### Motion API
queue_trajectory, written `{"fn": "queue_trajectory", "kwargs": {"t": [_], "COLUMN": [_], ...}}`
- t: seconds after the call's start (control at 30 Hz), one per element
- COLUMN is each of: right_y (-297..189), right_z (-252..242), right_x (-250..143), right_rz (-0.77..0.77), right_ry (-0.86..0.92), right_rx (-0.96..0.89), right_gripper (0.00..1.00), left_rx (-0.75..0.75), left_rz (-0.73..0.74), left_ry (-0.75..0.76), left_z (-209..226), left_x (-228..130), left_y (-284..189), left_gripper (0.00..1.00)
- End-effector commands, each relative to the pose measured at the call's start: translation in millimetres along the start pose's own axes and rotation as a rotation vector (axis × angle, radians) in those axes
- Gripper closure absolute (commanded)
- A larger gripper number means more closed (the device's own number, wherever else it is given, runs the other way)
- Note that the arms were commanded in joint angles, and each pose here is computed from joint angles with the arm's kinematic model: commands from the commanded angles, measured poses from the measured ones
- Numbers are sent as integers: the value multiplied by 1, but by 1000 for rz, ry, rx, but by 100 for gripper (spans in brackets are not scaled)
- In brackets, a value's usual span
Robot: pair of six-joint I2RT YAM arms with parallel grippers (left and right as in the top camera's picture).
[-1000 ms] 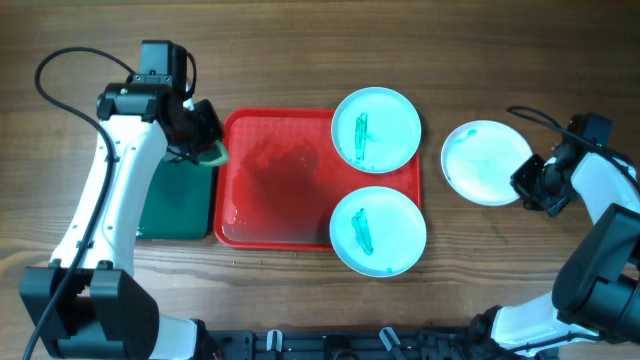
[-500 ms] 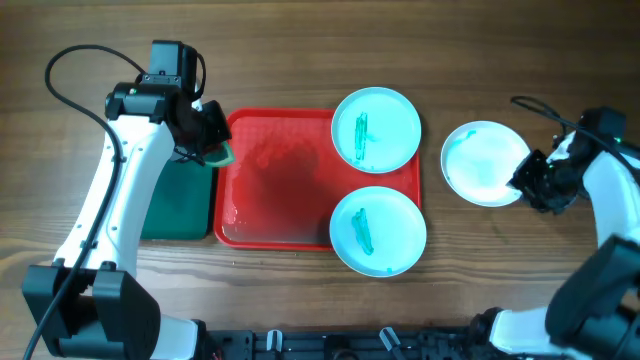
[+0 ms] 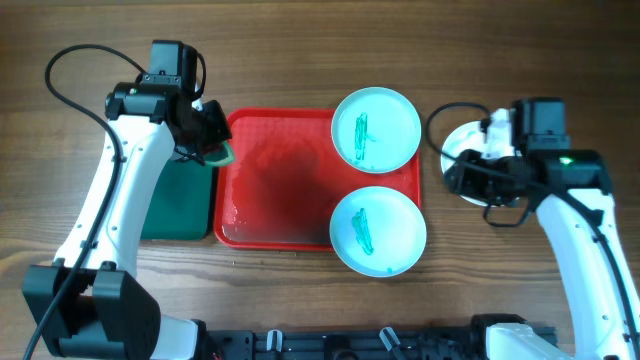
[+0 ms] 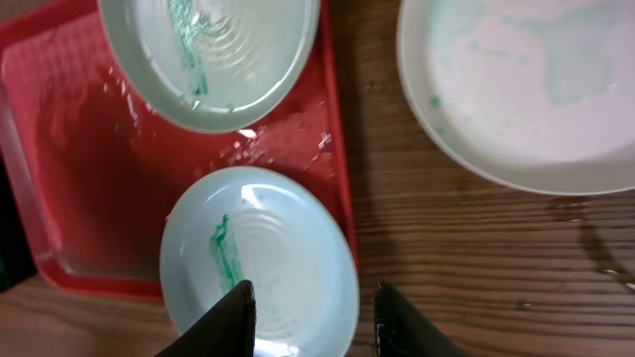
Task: Clean dirty plates on tray and stack at the side
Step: 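Set the plate on the table right of the tray and release, then reach the right gripper to the lower plate and grasp its rim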
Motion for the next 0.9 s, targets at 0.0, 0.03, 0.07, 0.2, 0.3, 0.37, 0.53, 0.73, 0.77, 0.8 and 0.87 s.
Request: {"fn": "queue_trajectory", "kwargs": {"t": [0.0,0.03,0.07,0.2,0.3,0.37,0.53,0.73,0.77,0.8,0.87], "right_y": [11,16,20,45,64,79,102,120,121,122,122], "right_z": [13,18,20,20,6,1,-5,-12,-13,-12,-11], "right_x": [0,-3,-6,-17,-29,-35,-45,-61,-65,-66,-66], "right_rz": [39,62,80,179,233,256,294,332,340,344,346], "right_ry": [-14,-25,-25,-40,-32,-27,-27,-38,-34,-33,-32], "right_rx": [-41,-38,-38,-68,-132,-132,-124,-117,-115,-101,-90], "right_gripper": [61,61,61,65,66,66,67,68,68,69,78], "left_rx": [-23,-23,-22,-25,-24,-27,-30,-30,-30,-31,-31], "left_rz": [-8,-8,-8,-12,-12,-15,-20,-20,-20,-20,-20], "left_ry": [-14,-13,-13,-13,-13,-13,-12,-12,-12,-12,-12], "left_z": [-4,-4,-4,-4,-4,-5,-5,-5,-5,-5,-5], "left_x": [1,1,1,2,2,2,3,3,3,3,3], "left_y": [-4,-4,-4,-4,-4,-4,-4,-4,-4,-4,-4], "left_gripper": [96,96,96,96,96,96,96,96,96,96,96]}}
Point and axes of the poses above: each gripper's point midway between its finger pads, its own y axis out along the fingers, its own z axis along the line the jaws close on, x = y × z, the point moved 6 cm from there along -y, back along the fingers, and after that the axes turned 8 degrees about -y, right-handed, at the moved point
